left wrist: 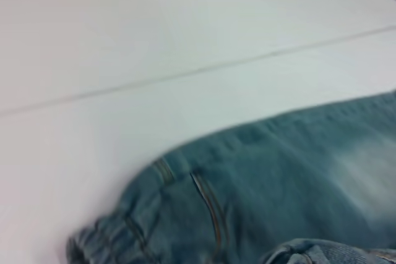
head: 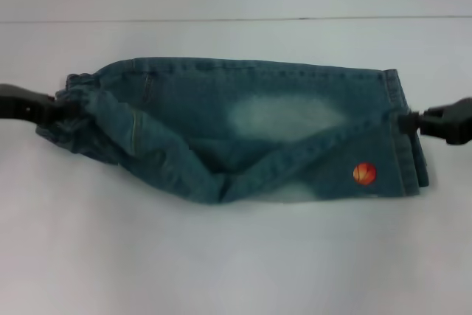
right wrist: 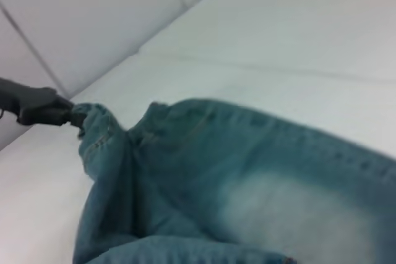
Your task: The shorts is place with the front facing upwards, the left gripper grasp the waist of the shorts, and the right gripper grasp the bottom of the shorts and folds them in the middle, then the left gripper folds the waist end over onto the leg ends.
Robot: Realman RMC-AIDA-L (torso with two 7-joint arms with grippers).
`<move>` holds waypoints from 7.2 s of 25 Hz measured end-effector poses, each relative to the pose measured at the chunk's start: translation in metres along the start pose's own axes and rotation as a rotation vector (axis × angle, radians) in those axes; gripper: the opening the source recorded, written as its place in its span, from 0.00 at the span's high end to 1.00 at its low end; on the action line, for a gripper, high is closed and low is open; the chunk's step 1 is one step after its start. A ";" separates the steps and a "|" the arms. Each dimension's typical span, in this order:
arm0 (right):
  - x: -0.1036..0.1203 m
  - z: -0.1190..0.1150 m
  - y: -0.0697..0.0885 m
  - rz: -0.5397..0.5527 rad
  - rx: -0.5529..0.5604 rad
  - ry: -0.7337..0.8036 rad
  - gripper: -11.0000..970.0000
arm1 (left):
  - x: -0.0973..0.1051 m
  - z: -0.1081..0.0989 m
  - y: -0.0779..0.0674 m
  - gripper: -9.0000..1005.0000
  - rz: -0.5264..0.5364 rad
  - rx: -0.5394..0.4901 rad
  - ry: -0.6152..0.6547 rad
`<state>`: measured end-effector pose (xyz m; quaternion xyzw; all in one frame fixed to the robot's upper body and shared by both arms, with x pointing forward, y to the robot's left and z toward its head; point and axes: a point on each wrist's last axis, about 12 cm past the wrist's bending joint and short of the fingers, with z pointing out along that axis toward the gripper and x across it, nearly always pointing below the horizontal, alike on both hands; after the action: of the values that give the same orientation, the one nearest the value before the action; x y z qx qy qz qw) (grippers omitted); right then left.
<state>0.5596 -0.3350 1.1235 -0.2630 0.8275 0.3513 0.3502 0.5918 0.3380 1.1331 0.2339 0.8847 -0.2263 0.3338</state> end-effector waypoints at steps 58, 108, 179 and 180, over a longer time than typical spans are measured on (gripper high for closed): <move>0.012 0.029 -0.037 -0.006 0.436 -0.154 0.50 | -0.032 0.071 -0.016 0.74 0.115 -0.226 -0.127; 0.019 0.030 -0.029 -0.024 0.384 -0.175 0.19 | -0.028 0.048 0.026 0.30 0.226 -0.600 -0.079; 0.062 0.057 0.035 -0.401 -0.064 -0.289 0.20 | 0.074 0.034 0.031 0.32 0.186 -0.409 -0.150; 0.062 0.057 0.035 -0.399 -0.065 -0.288 0.20 | 0.073 0.035 0.030 0.32 0.189 -0.407 -0.151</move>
<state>0.5199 -0.2814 1.0607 -0.3795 0.6889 0.3353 0.5186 0.5774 0.3613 1.0512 0.2260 0.8588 -0.0280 0.4590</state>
